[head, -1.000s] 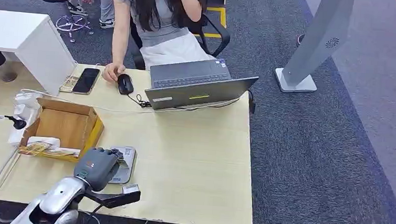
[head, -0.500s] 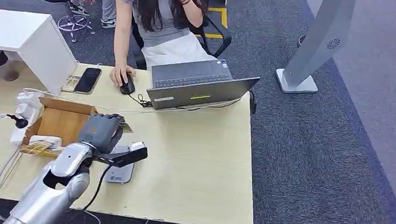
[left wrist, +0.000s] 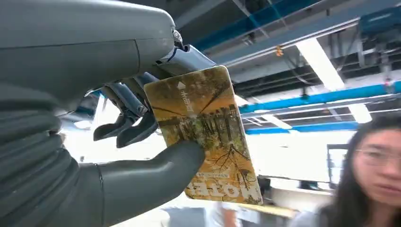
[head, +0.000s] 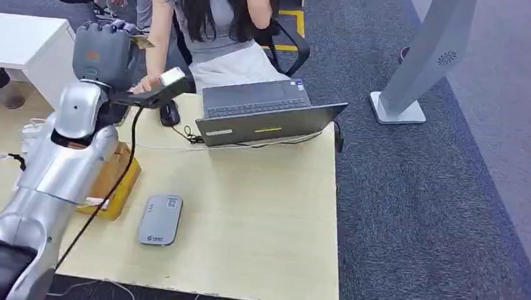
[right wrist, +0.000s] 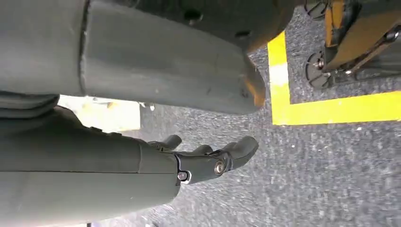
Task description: Pass the card to the sensor for recognition and then transmit it.
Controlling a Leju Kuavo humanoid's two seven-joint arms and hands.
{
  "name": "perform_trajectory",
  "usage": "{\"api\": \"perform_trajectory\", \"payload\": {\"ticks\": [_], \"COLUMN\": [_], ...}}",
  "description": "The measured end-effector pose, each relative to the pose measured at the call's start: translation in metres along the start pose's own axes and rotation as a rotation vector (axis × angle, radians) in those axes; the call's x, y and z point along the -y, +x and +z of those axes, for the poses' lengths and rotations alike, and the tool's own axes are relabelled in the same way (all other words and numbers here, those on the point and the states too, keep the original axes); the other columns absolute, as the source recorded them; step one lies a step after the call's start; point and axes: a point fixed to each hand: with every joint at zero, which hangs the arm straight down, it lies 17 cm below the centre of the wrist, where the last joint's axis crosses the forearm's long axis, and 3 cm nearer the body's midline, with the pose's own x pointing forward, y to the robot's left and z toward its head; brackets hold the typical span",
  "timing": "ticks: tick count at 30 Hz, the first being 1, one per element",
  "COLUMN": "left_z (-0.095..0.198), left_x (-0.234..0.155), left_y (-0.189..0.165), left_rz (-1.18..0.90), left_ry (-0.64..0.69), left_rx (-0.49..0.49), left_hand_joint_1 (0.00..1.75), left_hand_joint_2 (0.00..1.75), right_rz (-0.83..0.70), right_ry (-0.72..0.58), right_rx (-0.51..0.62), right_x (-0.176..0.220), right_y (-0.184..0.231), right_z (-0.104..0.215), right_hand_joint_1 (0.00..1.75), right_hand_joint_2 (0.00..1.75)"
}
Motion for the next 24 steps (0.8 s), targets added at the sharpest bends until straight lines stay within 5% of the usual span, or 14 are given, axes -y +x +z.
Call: {"api": "perform_trajectory", "payload": {"ticks": [5, 22, 23, 24], "left_z": [-0.024, -0.023, -0.023, -0.022], "left_x": [0.011, 0.039, 0.041, 0.043], "left_y": [-0.027, -0.042, -0.043, -0.044], "left_rz": [-0.065, -0.087, -0.086, -0.084], "left_ry": [-0.044, -0.132, -0.137, -0.142], "left_rx": [-0.042, -0.087, -0.090, -0.093], "left_hand_joint_1": [1.75, 1.75, 1.34, 0.00], "left_hand_joint_2": [1.75, 1.75, 1.75, 1.75], "right_rz": [0.024, 0.033, 0.033, 0.033], "right_ry": [0.003, 0.001, 0.000, 0.000], "right_rx": [0.009, 0.015, 0.014, 0.012], "right_x": [-0.001, -0.001, -0.001, 0.000], "right_y": [0.001, 0.003, 0.003, 0.003], "right_z": [0.000, 0.000, 0.000, 0.000], "right_hand_joint_1": [0.00, 0.00, 0.00, 0.00], "right_hand_joint_2": [0.00, 0.00, 0.00, 0.00]}}
